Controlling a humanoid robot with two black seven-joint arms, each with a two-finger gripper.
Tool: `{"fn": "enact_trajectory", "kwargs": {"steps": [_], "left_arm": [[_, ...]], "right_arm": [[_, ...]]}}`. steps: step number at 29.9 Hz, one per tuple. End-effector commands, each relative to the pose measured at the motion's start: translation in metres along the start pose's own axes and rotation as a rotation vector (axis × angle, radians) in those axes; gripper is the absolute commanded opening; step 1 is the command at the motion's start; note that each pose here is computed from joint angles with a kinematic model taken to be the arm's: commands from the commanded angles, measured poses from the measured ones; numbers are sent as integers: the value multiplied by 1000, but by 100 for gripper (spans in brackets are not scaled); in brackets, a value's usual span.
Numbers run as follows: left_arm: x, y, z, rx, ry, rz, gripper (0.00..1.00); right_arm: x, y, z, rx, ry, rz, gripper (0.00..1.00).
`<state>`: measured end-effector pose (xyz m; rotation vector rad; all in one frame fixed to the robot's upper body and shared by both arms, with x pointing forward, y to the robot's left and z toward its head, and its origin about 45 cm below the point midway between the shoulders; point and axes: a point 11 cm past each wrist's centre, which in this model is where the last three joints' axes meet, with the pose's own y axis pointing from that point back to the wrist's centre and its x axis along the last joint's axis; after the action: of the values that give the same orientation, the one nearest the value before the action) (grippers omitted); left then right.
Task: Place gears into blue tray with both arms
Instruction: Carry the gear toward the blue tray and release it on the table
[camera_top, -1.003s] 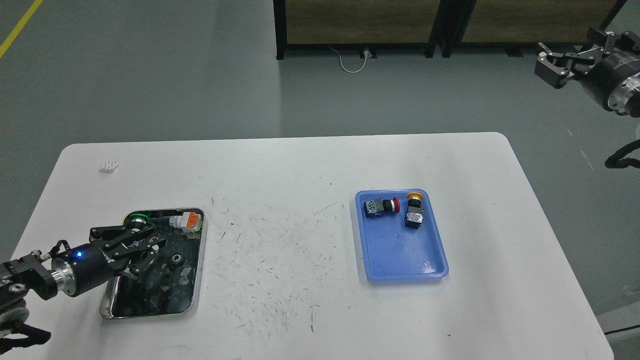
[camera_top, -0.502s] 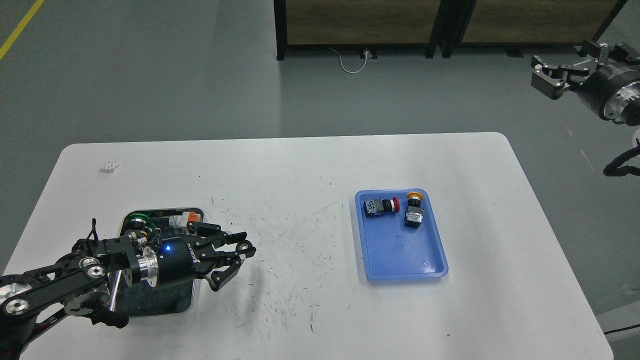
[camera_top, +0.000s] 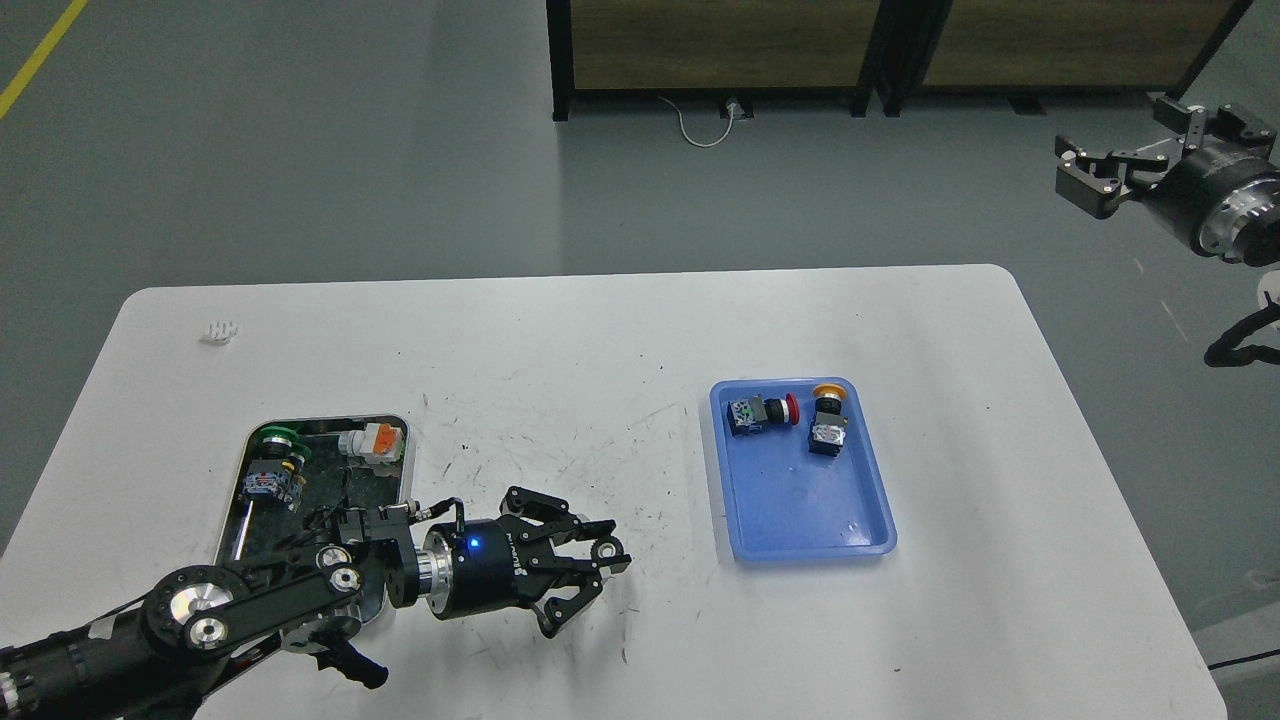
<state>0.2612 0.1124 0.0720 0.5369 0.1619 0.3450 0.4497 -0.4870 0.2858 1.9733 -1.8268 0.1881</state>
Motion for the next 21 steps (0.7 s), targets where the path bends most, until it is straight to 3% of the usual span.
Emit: {"fn": "enact_trajectory", "kwargs": {"steps": [1, 21], "left_arm": [[-12, -17, 3, 16, -23, -33, 19], [-25, -55, -13, 88, -38, -23, 21]], "right_arm": [[-4, -1, 3, -8, 7, -10, 100], [-9, -2, 6, -14, 6, -17, 100]]}}
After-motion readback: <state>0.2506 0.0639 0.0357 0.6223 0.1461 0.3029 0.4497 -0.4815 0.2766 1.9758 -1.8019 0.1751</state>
